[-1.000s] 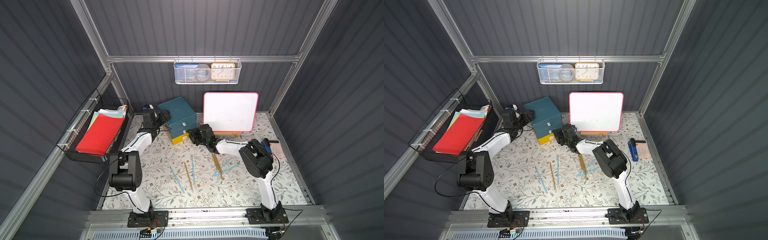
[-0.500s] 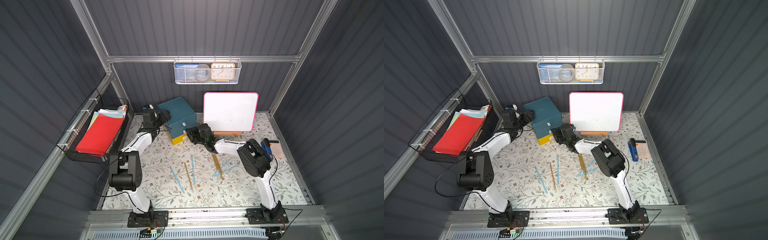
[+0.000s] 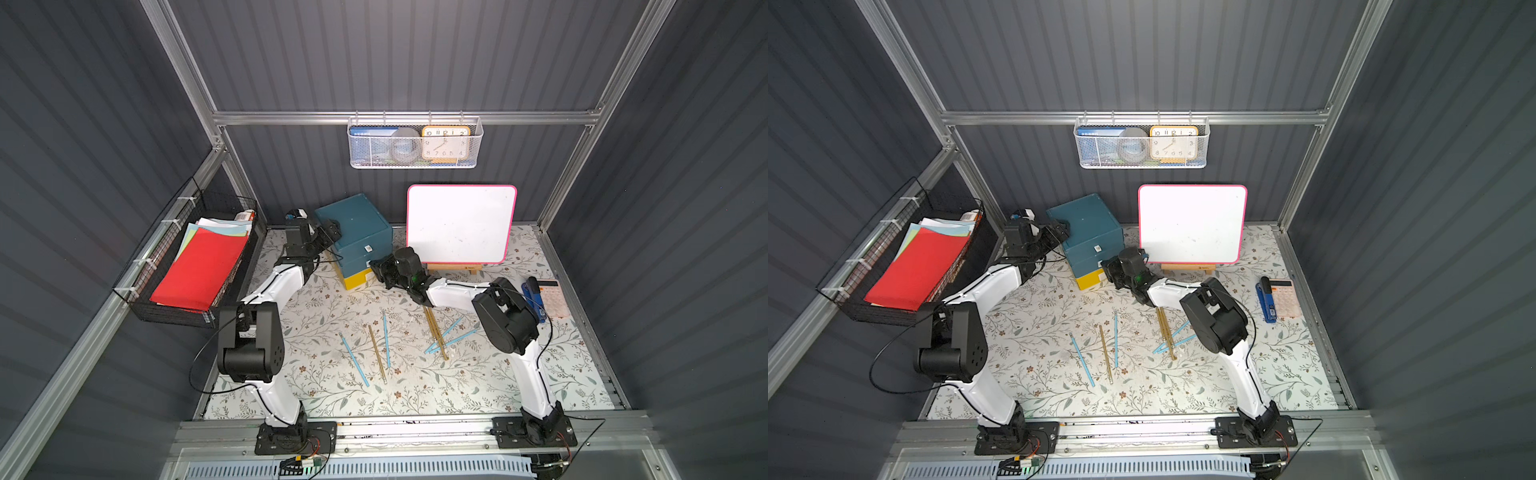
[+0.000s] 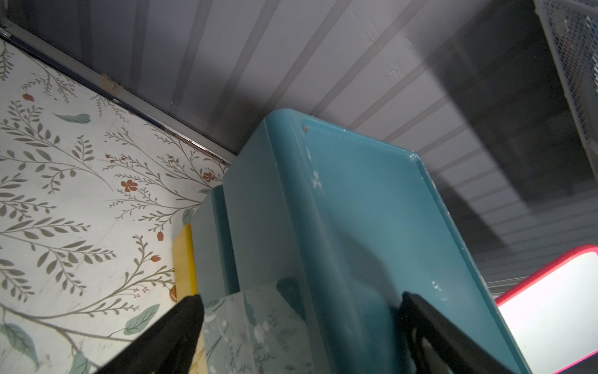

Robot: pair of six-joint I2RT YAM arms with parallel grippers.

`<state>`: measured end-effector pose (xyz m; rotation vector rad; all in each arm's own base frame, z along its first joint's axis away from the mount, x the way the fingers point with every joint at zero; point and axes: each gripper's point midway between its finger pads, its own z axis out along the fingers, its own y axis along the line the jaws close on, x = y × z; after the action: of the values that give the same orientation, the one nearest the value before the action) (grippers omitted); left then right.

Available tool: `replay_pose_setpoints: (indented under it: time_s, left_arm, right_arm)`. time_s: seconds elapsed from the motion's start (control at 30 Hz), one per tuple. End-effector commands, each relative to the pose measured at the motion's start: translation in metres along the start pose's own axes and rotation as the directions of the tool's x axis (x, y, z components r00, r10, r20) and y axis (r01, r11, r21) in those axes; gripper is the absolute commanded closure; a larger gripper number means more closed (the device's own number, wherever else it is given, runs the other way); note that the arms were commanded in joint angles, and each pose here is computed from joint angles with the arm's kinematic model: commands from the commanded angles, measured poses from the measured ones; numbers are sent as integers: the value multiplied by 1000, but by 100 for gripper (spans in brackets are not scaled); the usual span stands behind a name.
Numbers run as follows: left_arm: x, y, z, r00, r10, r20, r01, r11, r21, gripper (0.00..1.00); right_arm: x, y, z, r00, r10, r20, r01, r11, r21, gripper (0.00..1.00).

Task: Please place the pencils in the drawer according to their color
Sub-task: Open the drawer in the storage box.

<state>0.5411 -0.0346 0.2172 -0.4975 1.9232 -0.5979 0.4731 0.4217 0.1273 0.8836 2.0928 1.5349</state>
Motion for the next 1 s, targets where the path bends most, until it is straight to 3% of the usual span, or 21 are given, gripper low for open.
replay_pose_setpoints:
  time_s: [0.0, 0.37, 0.97]
  left_arm:
    - [12, 1, -4, 999, 17, -48, -18, 1000, -3, 0]
    - [9, 0, -5, 999, 20, -40, -21, 1000, -3, 0]
    - [6, -2, -4, 999, 19, -37, -19, 1000, -2, 0]
  right_arm:
    - [4, -6, 3, 1000, -2, -16, 2, 1000, 4, 100]
    - [12, -3, -24, 999, -22, -40, 22, 1000, 0, 100]
    - [25, -33, -78, 997, -12, -82, 16, 999, 40, 100]
